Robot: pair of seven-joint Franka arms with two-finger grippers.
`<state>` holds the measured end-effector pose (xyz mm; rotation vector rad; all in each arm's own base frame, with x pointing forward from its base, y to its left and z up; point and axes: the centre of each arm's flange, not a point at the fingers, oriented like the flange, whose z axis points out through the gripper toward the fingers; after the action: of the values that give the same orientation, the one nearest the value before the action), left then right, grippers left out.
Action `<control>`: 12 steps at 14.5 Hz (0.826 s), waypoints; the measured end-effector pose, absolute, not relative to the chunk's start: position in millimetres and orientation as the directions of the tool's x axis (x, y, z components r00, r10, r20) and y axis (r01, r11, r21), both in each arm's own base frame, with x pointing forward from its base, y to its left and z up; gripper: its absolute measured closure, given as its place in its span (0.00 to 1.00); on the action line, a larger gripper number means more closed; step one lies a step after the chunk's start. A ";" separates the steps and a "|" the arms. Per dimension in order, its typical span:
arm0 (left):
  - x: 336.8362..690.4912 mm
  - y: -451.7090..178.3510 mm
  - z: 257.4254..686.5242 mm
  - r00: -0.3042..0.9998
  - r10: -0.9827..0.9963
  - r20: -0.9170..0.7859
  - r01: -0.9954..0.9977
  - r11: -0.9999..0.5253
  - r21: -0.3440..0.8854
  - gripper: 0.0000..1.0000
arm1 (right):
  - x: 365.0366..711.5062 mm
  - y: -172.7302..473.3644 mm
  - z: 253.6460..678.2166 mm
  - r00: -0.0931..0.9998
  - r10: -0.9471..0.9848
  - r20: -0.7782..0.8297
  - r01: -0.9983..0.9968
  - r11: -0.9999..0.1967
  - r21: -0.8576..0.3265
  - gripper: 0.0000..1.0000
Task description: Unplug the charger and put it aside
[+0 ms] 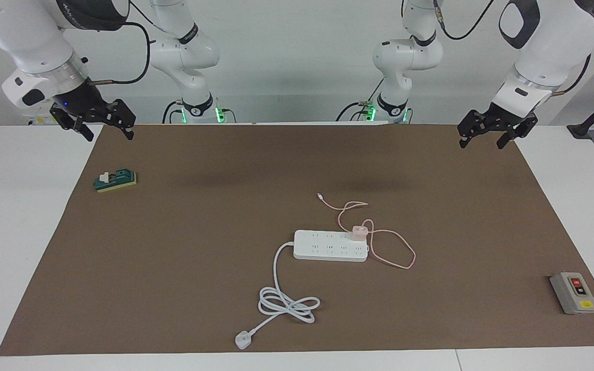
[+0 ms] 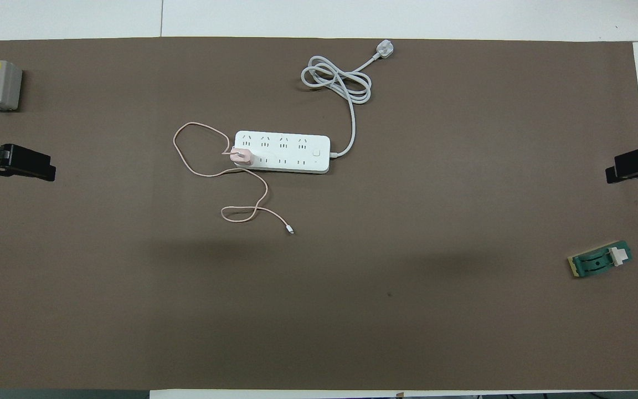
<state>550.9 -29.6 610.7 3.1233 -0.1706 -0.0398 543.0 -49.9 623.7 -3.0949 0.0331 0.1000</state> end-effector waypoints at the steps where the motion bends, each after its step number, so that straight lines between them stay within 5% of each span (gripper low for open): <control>1: 551.0 -29.6 610.7 0.994 -0.109 -0.025 -0.109 -0.994 0.015 0.00 | 543.0 -49.9 623.7 0.998 -0.020 -0.065 -0.023 -0.999 -0.044 0.00; 12: 551.7 -29.6 609.4 0.994 -0.109 -0.026 -0.109 -0.994 0.015 0.00 | 544.4 -32.1 623.8 0.998 0.013 -0.065 0.010 -0.999 -0.044 0.00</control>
<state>551.7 -29.6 609.4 3.1232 -0.1706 -0.0424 544.4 -32.1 623.8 -3.0960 -0.0176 0.1010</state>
